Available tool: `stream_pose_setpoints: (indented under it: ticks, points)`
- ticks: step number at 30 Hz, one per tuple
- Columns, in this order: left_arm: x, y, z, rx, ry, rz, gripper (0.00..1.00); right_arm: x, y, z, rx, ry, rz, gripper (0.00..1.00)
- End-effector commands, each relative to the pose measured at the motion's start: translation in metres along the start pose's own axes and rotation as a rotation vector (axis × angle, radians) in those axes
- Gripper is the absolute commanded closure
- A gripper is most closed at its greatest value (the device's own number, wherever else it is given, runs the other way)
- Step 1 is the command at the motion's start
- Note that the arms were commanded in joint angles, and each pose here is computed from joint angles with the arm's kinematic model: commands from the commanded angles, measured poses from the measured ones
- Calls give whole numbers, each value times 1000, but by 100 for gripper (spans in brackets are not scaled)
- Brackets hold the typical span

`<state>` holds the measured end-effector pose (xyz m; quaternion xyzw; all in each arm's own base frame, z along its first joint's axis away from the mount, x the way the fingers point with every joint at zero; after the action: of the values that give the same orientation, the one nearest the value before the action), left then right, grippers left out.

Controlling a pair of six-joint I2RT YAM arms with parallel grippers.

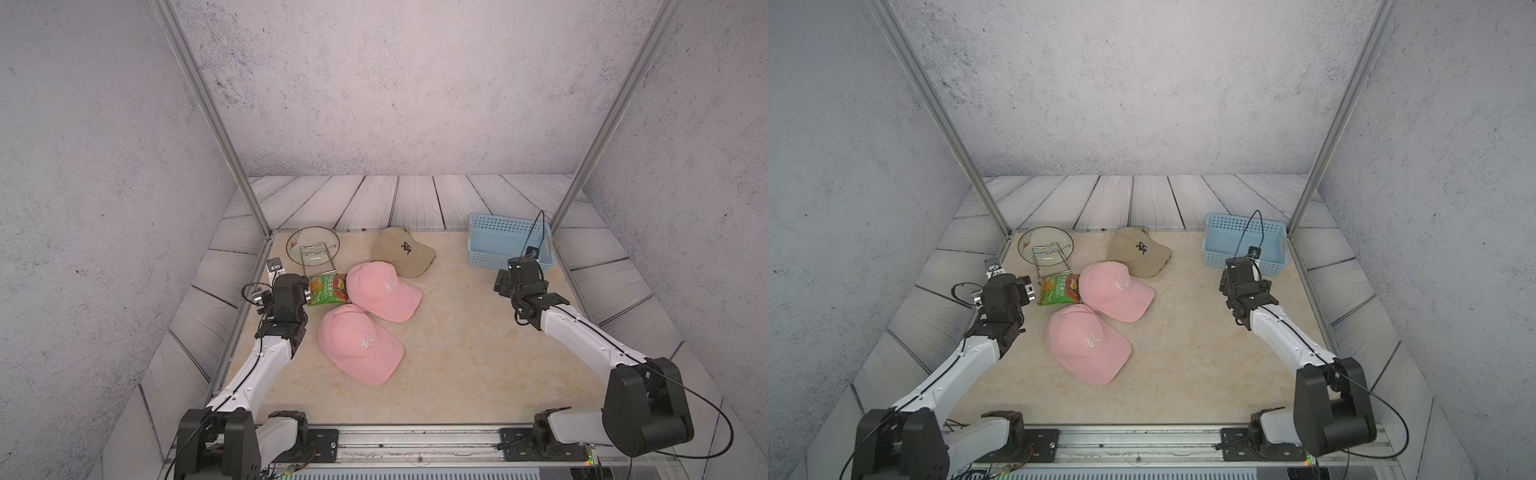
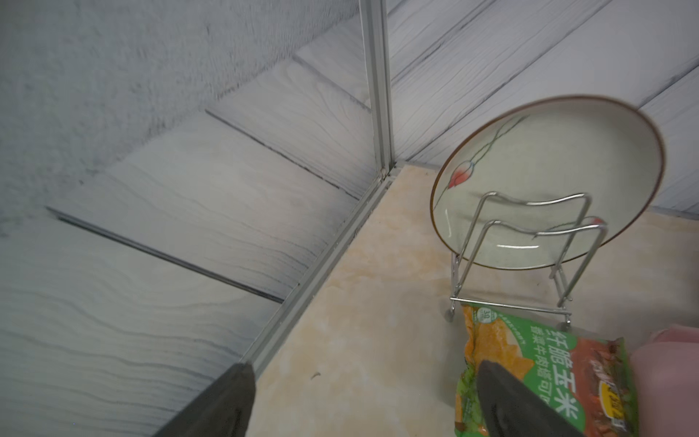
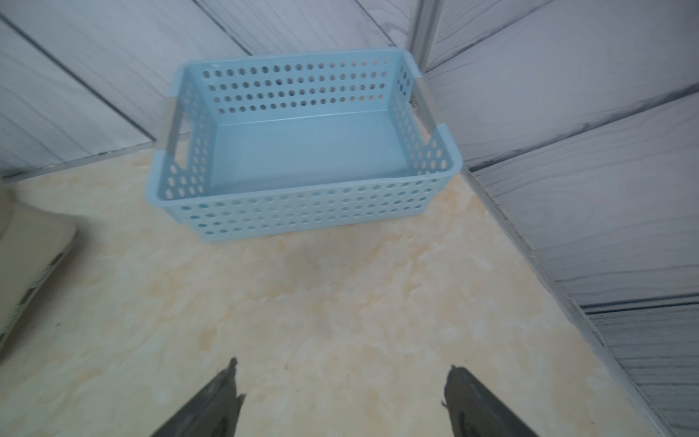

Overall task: Turn the baseball cap inside out
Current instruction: Reset both arms

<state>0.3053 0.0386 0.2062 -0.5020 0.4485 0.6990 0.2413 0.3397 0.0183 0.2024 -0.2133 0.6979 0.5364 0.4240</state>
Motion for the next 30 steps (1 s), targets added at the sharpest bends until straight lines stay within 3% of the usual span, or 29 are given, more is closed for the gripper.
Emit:
stream_pose_setpoints:
  ticks: [1, 4, 11, 16, 24, 30]
  points:
    - [7, -18, -1, 41, -3, 3, 2, 7, -25, -16, 87, 30, 6, 10]
    - [14, -28, -4, 94, -71, 41, 2, 14, -41, -29, 109, 34, 18, 8]
    - [26, -37, -5, 219, -37, 47, 2, 29, -58, -43, 72, 47, -24, 1]
    - [34, -42, -3, 272, -17, 63, 2, 35, -61, -39, -15, 35, -78, 0]
    - [45, -37, 2, 315, 7, 10, 2, 42, -62, -36, -111, 35, -94, 0]
    - [47, -25, -2, 405, 30, -52, 2, 52, -51, -39, -159, 30, -178, 0]
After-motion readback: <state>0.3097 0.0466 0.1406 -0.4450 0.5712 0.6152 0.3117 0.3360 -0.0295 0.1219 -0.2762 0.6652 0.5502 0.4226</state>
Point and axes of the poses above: each gripper's point midway between its finger pads, its own y axis back along the fingers, its own z axis along the line the jaws close on, x = y × z, the point moved 7 cm from there along y, back along the fingers, and after that the axes turned 2 degrees about y, right-handed, at the moved point
